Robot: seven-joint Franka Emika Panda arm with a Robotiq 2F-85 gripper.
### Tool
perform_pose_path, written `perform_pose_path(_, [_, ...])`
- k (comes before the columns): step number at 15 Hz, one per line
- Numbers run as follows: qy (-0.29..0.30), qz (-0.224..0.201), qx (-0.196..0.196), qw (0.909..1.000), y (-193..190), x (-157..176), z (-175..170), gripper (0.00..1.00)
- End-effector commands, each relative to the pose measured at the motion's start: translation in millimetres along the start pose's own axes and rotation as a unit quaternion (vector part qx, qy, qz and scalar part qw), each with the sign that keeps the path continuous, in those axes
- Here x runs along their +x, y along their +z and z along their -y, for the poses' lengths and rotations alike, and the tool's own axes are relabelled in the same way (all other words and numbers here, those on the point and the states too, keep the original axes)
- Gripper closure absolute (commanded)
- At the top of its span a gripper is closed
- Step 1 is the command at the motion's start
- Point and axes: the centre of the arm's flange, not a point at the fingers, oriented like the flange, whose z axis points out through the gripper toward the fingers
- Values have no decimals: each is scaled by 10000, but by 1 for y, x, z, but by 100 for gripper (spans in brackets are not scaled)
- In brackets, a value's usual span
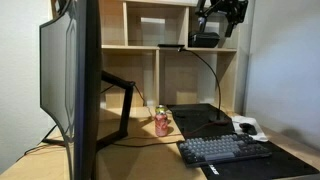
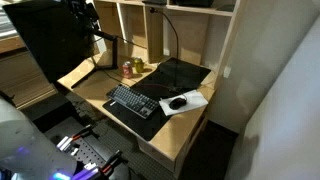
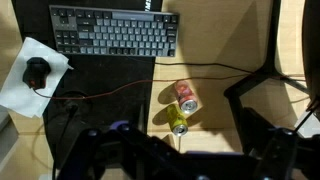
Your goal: Move the mouse to the bottom of the table, the take the two cans and put them on the paper
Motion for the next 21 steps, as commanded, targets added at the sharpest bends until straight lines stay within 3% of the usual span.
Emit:
perform_pose_path(1, [0, 0, 0, 10000, 0, 0, 0, 0])
perform_pose_path(4, [0, 0, 0, 10000, 0, 0, 0, 0])
perform_pose_path(5, [356, -13, -188, 9992, 13, 13, -7, 0])
perform_pose_path(7, [1087, 14, -195, 9939, 32, 30, -32, 0])
perform_pose_path(9, [1693, 21, -209, 9853, 45, 37, -41, 0])
perform_pose_path(10, [1991, 51, -250, 9796, 54, 35, -107, 0])
perform_pose_path(14, [3142, 387, -273, 9482, 86, 31, -211, 0])
perform_pose_path(15, [3424, 439, -67, 9385, 80, 32, -216, 0])
perform_pose_path(16, [3053, 384, -252, 9512, 75, 26, -197, 0])
perform_pose_path(17, [3258, 430, -183, 9443, 79, 24, -214, 0])
perform_pose_path(19, [3376, 453, -134, 9401, 81, 24, -222, 0])
perform_pose_path(20, [3425, 461, -324, 9378, 92, 29, -226, 0])
perform_pose_path(21, [3737, 401, -628, 9246, 114, 42, -251, 0])
